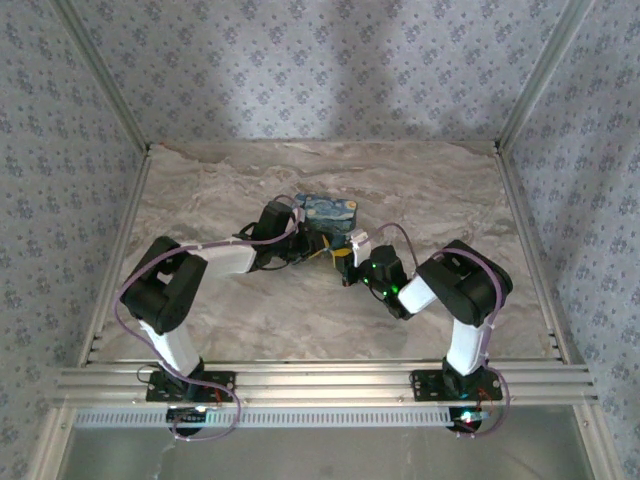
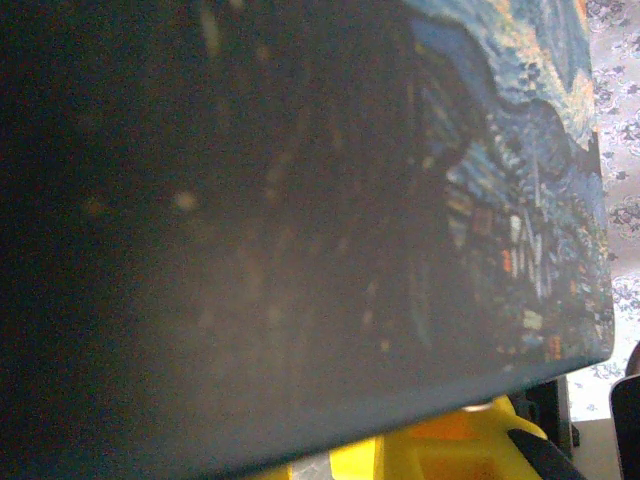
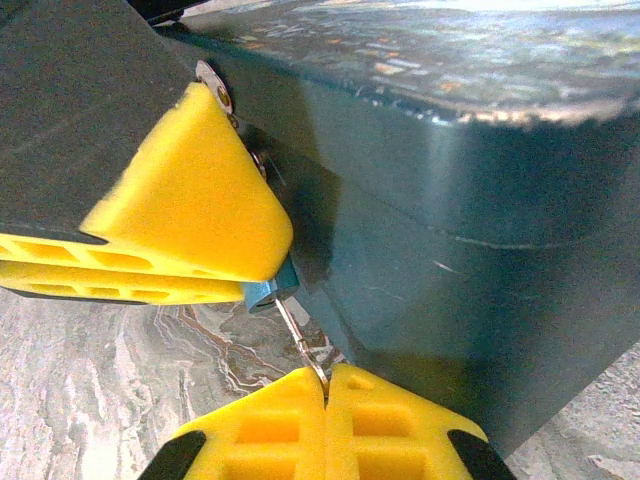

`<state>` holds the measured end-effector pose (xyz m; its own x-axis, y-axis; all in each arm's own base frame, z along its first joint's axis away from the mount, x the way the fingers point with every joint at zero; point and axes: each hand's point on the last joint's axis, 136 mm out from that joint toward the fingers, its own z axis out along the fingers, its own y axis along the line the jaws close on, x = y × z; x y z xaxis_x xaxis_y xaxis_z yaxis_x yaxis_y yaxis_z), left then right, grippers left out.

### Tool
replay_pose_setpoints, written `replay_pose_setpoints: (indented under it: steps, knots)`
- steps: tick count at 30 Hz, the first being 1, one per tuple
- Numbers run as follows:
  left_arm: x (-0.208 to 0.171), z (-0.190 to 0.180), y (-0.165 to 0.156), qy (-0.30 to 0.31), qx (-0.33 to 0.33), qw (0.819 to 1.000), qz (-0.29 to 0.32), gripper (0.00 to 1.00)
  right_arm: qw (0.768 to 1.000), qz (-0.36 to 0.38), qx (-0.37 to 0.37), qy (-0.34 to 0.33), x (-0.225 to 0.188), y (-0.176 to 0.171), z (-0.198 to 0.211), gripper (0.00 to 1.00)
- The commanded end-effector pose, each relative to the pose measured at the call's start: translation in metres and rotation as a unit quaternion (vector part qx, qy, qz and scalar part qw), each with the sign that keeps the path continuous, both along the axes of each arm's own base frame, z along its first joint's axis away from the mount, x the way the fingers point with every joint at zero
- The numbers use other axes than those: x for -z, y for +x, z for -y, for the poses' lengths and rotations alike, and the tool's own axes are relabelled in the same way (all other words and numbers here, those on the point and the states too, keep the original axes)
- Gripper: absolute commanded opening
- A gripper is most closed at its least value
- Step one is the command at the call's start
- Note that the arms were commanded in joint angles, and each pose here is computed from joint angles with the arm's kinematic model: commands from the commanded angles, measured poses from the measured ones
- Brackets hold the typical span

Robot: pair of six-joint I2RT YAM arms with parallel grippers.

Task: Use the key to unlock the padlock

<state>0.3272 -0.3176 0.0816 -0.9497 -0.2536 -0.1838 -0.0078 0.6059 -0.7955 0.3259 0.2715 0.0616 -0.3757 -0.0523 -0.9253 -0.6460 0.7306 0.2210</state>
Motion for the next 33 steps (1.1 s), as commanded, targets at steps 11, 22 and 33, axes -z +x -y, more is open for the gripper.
replay_pose_setpoints:
  steps: [11, 22, 33]
  knots:
    - [-0.0357, 0.0251, -0.0201, -0.048, 0.063, 0.997, 0.009, 0.18, 0.998, 0.035, -0.004, 0.047, -0.0370, 0.0202, 0.0025, 0.00]
    - [-0.0330, 0.0255, -0.0197, -0.046, 0.063, 0.997, 0.007, 0.17, 0.997, -0.009, -0.028, 0.075, -0.0341, 0.0200, 0.0035, 0.00]
    - [-0.0294, 0.0256, -0.0171, -0.044, 0.059, 0.997, 0.006, 0.17, 0.996, -0.009, -0.038, 0.076, -0.0378, 0.0160, -0.0033, 0.00]
